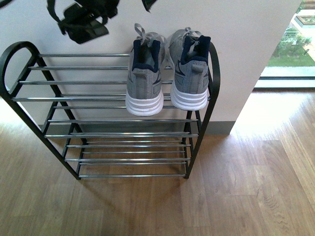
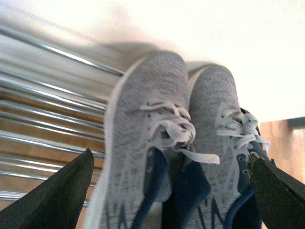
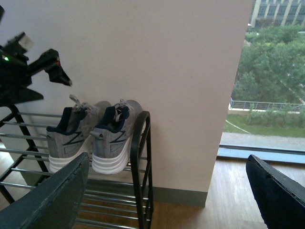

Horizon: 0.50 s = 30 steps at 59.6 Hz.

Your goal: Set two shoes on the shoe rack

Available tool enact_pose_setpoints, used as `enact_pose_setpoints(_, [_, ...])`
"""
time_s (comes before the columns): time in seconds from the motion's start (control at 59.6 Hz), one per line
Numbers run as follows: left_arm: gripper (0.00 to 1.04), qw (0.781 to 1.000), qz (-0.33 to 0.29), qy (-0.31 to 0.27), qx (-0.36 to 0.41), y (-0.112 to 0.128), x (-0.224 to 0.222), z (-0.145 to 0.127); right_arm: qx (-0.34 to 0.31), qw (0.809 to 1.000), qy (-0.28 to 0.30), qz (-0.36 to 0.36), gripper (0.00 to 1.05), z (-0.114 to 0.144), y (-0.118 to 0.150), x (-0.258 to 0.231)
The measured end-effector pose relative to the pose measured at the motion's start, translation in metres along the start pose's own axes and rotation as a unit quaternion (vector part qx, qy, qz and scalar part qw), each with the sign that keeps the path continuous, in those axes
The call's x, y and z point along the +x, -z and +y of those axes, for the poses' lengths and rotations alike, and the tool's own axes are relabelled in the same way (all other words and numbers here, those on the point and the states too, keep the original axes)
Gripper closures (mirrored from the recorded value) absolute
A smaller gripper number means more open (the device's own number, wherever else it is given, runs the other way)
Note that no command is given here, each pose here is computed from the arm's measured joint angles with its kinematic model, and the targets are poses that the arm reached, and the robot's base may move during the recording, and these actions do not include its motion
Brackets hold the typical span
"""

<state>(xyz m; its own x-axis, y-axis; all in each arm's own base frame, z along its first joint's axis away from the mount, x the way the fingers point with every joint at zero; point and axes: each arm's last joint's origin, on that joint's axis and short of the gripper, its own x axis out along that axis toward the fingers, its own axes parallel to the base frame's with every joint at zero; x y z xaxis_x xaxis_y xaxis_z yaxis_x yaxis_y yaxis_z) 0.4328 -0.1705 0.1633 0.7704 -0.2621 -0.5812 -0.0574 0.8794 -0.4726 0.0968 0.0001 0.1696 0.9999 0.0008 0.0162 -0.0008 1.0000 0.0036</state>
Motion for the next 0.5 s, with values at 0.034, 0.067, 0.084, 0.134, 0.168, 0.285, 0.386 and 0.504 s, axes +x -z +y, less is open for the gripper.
enact_pose_setpoints(0.034, [0.15, 0.997, -0.07, -0.012, 0.036, -0.002, -0.003, 0.002, 0.0, 1.0, 0.0, 0.0, 0.09, 0.0, 0.0, 0.0])
enact_pose_setpoints(0.067, [0.22, 0.986, -0.152, -0.023, 0.071, -0.003, -0.008, 0.009, 0.0, 1.0, 0.0, 0.0, 0.09, 0.0, 0.0, 0.0])
enact_pose_setpoints(0.084, [0.22, 0.984, -0.162, -0.024, 0.076, -0.003, -0.009, 0.01, 0.0, 1.0, 0.0, 0.0, 0.09, 0.0, 0.0, 0.0])
enact_pose_setpoints(0.134, [0.31, 0.963, -0.236, -0.035, 0.125, 0.004, -0.022, 0.025, 0.0, 1.0, 0.0, 0.0, 0.09, 0.0, 0.0, 0.0])
enact_pose_setpoints(0.168, [0.38, 0.951, -0.266, -0.036, 0.154, 0.01, -0.032, 0.038, 0.0, 1.0, 0.001, 0.0, 0.09, 0.0, 0.0, 0.0])
enact_pose_setpoints(0.285, [0.55, 0.925, -0.323, -0.039, 0.196, 0.02, -0.069, 0.065, 0.0, 1.0, 0.0, 0.0, 0.09, 0.0, 0.0, 0.0])
enact_pose_setpoints(0.386, [0.69, 0.914, -0.344, -0.045, 0.211, 0.022, -0.098, 0.081, 0.0, 1.0, 0.0, 0.0, 0.09, 0.0, 0.0, 0.0])
enact_pose_setpoints(0.504, [0.89, 0.912, -0.34, -0.049, 0.225, 0.035, -0.127, 0.1, 0.0, 1.0, 0.0, 0.0, 0.09, 0.0, 0.0, 0.0])
